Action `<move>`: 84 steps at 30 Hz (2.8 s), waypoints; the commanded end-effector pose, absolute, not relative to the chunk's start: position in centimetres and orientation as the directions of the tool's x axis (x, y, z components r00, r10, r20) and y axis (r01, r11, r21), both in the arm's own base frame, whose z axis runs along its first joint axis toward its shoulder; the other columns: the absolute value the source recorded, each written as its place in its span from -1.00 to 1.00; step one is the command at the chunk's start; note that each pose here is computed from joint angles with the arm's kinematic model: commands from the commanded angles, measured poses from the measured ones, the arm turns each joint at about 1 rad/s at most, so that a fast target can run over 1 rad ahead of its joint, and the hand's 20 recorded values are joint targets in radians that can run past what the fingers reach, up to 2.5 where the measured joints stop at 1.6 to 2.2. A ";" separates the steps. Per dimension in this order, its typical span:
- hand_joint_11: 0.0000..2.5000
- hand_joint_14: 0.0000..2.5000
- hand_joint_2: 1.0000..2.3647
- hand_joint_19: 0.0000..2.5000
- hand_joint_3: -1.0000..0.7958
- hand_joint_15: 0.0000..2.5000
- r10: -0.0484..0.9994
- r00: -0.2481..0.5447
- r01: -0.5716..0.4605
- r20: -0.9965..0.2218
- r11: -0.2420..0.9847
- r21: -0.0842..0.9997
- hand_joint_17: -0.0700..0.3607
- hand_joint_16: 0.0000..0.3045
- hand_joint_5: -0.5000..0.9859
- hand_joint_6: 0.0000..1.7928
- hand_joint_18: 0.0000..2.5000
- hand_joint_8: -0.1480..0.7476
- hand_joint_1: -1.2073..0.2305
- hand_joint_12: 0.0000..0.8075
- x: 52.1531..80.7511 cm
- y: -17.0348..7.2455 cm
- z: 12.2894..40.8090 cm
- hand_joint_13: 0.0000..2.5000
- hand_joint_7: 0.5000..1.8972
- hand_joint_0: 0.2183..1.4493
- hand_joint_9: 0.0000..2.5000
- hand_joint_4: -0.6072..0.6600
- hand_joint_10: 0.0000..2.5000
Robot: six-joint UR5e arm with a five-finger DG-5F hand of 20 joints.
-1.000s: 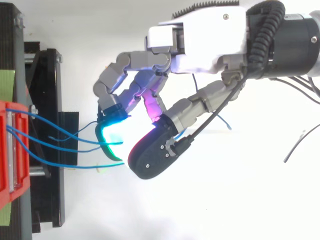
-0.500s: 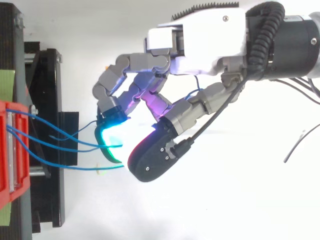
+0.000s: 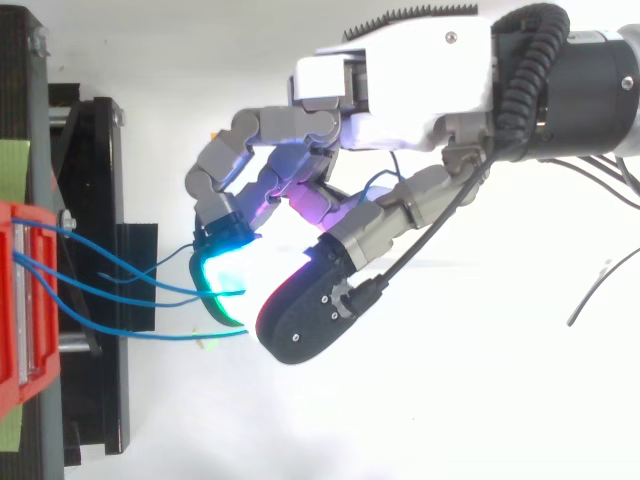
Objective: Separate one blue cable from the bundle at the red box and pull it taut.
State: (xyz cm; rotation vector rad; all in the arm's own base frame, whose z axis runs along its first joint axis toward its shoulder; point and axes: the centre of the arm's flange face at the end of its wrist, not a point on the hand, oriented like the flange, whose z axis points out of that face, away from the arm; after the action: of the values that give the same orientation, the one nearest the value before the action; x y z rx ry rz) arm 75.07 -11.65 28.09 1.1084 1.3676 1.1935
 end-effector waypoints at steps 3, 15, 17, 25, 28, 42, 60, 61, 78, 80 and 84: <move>0.01 1.00 -0.98 0.50 -0.28 -0.08 0.989 -0.113 0.038 -0.098 0.102 0.994 -0.28 -0.75 -0.46 -0.02 0.09 0.16 -0.31 -0.03 75.1 -11.6 28.0 -0.45 -0.13 -0.29 -0.39 -0.02 -1.00; 0.10 1.00 -0.98 -0.08 -0.28 0.10 0.988 -0.116 0.034 -0.101 0.105 0.994 -0.26 -0.74 -0.46 -0.01 -0.03 0.09 -0.31 0.03 75.1 -11.5 28.1 -0.45 -0.15 -0.29 -0.37 -0.01 -0.31; 0.10 1.00 -0.98 -0.13 -0.28 0.16 0.988 -0.116 0.034 -0.099 0.104 0.994 -0.26 -0.74 -0.46 -0.01 -0.04 0.09 -0.31 0.05 75.1 -11.5 28.1 -0.44 -0.15 -0.29 -0.39 -0.01 -0.05; 0.06 1.00 -0.98 -0.16 -0.28 0.19 0.988 -0.118 0.035 -0.104 0.109 0.993 -0.27 -0.75 -0.46 -0.01 -0.06 0.08 -0.31 0.04 75.1 -11.5 28.1 -0.45 -0.14 -0.29 -0.45 -0.01 0.50; 0.04 1.00 -0.98 -0.14 -0.28 0.17 0.987 -0.115 0.035 -0.108 0.113 0.993 -0.27 -0.74 -0.46 -0.01 -0.06 0.09 -0.31 0.05 75.1 -11.6 28.1 -0.46 -0.14 -0.29 -0.47 0.00 0.66; 0.04 1.00 -0.98 -0.10 -0.26 0.17 0.978 -0.121 0.036 -0.169 0.175 0.984 -0.27 -0.75 -0.46 -0.01 -0.05 0.09 -0.31 0.04 74.9 -11.8 28.0 -0.47 -0.14 -0.29 -0.48 -0.01 0.71; 0.05 1.00 -0.98 -0.08 -0.25 0.17 0.978 -0.123 0.135 -0.169 0.186 0.973 -0.28 -0.75 -0.46 -0.01 -0.06 0.08 -0.32 0.03 70.3 -12.2 28.3 -0.48 -0.13 -0.29 -0.48 -0.01 0.72; 0.06 1.00 -0.98 -0.08 -0.25 0.19 0.980 -0.109 0.132 -0.169 0.183 0.974 -0.28 -0.75 -0.46 -0.01 -0.06 0.08 -0.32 0.04 70.0 -12.3 28.2 -0.48 -0.13 -0.29 -0.48 -0.01 0.71; 0.05 1.00 -0.98 -0.09 -0.26 0.16 0.997 -0.008 0.119 -0.083 0.083 0.989 -0.27 -0.75 -0.46 -0.01 -0.05 0.09 -0.32 0.03 67.9 -11.7 23.8 -0.48 -0.13 -0.28 -0.48 -0.02 0.72; 0.06 1.00 -0.98 -0.09 -0.25 0.17 0.996 -0.017 0.123 -0.088 0.090 0.988 -0.27 -0.74 -0.46 -0.01 -0.06 0.08 -0.32 0.04 67.8 -11.5 23.7 -0.48 -0.13 -0.28 -0.48 -0.01 0.72; 0.06 1.00 -0.98 -0.09 -0.25 0.16 0.995 -0.038 0.153 -0.094 0.098 0.983 -0.27 -0.75 -0.45 -0.01 -0.06 0.10 -0.32 0.03 67.5 -11.3 23.5 -0.48 -0.13 -0.28 -0.48 -0.02 0.72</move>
State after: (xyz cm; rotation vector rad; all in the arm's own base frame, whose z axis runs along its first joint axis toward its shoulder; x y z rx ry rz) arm 67.72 -11.42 23.64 1.2285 1.3631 1.0867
